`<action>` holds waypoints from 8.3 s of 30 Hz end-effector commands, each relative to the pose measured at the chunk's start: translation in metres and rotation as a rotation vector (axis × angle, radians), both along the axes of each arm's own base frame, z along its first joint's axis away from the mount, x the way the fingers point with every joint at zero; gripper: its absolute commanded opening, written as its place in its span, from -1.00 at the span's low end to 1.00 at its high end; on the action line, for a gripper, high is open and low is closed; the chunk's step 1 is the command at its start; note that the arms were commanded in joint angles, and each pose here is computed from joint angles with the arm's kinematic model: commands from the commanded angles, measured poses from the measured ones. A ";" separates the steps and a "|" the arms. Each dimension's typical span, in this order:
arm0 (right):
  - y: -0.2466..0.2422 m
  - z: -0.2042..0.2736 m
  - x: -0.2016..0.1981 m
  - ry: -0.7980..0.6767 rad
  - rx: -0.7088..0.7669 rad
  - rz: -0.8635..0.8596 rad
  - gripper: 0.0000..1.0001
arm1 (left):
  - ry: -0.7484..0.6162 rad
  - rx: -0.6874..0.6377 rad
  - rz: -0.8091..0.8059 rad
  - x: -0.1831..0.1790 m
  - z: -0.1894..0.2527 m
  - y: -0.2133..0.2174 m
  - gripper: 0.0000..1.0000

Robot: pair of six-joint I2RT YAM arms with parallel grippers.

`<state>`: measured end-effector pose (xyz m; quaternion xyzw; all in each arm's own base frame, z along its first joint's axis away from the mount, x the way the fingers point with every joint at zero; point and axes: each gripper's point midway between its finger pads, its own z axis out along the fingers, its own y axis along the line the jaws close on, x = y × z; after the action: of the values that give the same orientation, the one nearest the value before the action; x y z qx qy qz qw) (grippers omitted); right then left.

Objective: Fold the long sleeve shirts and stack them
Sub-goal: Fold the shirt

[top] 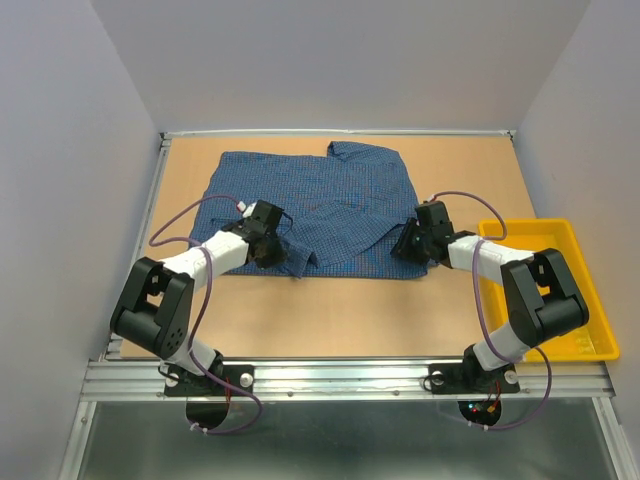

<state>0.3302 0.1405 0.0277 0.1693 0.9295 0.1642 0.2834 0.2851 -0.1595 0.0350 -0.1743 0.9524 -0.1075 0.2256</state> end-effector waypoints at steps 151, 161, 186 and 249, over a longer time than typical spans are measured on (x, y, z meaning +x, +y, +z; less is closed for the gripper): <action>-0.031 0.018 -0.015 0.021 -0.357 0.415 -0.18 | -0.011 0.205 0.083 0.031 -0.009 0.124 0.80; -0.045 0.012 -0.013 0.068 -0.394 0.328 -0.69 | -0.001 0.216 0.096 0.029 -0.011 0.127 0.80; 0.065 0.143 0.023 -0.253 0.218 0.385 0.20 | -0.295 -0.092 0.040 0.083 0.117 0.072 0.80; 0.153 0.040 0.103 -0.365 0.678 0.285 0.17 | -0.156 -0.327 0.249 0.054 -0.016 0.045 0.68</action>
<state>0.4185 0.3300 0.0553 0.0746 0.7853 0.5371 0.2989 0.3613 -0.1420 0.0450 -0.2865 0.8649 -0.2861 0.2967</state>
